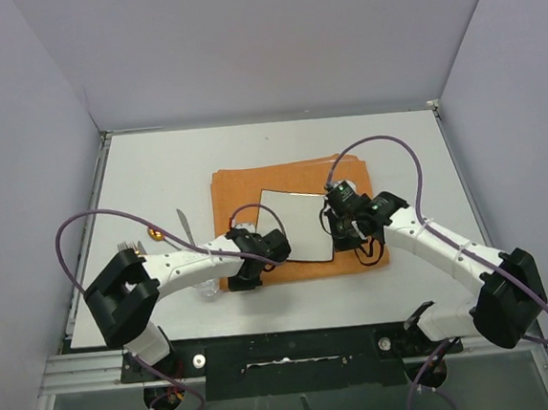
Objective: Set the dinner table for one person
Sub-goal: Adjust the napkin at the center of the board, then adjust the plate on the napkin.
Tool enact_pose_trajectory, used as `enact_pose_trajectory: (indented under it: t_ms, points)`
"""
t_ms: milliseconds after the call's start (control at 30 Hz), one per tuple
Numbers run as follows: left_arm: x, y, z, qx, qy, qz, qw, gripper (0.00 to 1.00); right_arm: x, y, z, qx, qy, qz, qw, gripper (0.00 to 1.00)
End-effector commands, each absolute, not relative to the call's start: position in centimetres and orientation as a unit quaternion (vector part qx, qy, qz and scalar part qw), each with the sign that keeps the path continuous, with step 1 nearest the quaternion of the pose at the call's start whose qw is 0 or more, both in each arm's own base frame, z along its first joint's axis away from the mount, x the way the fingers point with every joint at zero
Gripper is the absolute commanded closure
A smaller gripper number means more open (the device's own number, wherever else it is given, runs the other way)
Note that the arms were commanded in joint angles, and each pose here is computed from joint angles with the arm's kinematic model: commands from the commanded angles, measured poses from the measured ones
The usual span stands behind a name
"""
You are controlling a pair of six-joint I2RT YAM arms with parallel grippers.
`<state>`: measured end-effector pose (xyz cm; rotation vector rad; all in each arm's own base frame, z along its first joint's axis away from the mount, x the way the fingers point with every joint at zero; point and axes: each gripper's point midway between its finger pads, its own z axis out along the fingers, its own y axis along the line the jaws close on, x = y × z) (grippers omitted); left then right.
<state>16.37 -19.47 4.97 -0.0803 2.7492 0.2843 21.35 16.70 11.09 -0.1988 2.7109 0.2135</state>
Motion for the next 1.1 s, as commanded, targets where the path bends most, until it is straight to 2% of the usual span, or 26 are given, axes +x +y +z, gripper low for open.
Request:
enact_pose_trajectory:
  t_ms: [0,433,667,867,1067]
  points:
    - [17.1,-20.2,4.3,-0.057,0.971,0.116,0.202,1.0,21.1,16.9,11.0,-0.089,0.974,0.077,0.194,1.0]
    - [20.4,-22.9,6.0,-0.054,0.96,0.116,0.249,1.0,19.1,18.9,7.6,-0.117,0.984,0.052,0.122,1.0]
    - [22.0,-20.6,9.7,-0.111,0.936,0.117,0.312,1.0,18.8,18.5,6.0,-0.113,0.987,0.035,0.107,1.0]
    - [23.1,-18.0,14.5,-0.164,0.904,0.07,0.387,1.0,18.8,18.3,4.6,-0.111,0.989,0.023,0.098,1.0]
    - [23.1,-16.2,16.3,-0.173,0.883,0.035,0.435,0.79,19.6,18.5,3.7,-0.117,0.988,0.01,0.098,1.0]
